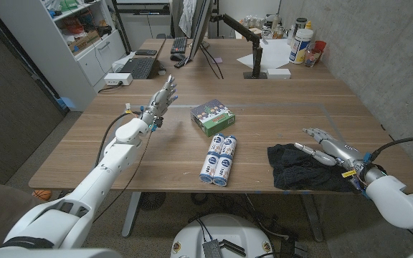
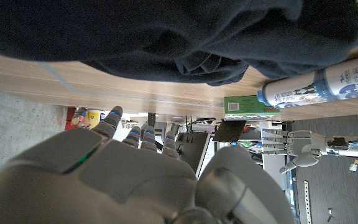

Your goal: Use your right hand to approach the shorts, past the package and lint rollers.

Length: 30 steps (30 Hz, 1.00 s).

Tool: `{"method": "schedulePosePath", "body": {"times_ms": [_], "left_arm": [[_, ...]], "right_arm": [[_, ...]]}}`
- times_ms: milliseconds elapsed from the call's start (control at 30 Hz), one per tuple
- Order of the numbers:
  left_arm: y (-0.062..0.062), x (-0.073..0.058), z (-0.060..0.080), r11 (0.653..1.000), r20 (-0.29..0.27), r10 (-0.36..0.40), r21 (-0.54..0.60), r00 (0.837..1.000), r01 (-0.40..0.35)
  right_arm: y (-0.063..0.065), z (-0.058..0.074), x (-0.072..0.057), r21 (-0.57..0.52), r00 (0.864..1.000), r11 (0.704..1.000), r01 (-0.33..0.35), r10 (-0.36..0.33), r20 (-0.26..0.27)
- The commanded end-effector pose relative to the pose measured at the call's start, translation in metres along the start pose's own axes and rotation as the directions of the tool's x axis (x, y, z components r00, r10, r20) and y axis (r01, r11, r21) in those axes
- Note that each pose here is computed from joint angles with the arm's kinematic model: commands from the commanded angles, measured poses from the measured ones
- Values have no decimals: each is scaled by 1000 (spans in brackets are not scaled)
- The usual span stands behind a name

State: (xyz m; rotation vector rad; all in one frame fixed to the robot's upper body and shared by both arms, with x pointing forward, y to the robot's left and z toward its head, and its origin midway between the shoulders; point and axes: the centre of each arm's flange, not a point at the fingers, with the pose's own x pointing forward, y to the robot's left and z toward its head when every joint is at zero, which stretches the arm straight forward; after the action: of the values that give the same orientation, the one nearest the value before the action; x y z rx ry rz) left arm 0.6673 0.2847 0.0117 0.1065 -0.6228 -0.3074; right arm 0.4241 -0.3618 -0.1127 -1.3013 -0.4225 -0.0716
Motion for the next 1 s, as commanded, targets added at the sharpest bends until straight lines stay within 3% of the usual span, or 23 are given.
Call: {"method": "schedulePosePath", "body": {"times_ms": [33,1000], "left_arm": [[0,-1,1,1000,-4,-2,9,1000,2],[-3,2,3,1000,1,-16,9,1000,16]], "right_arm": [[7,1,-1,-4,1000,1000,-5,5,-1],[14,0,-10,-16,999,1000,-11,10,-35]]}}
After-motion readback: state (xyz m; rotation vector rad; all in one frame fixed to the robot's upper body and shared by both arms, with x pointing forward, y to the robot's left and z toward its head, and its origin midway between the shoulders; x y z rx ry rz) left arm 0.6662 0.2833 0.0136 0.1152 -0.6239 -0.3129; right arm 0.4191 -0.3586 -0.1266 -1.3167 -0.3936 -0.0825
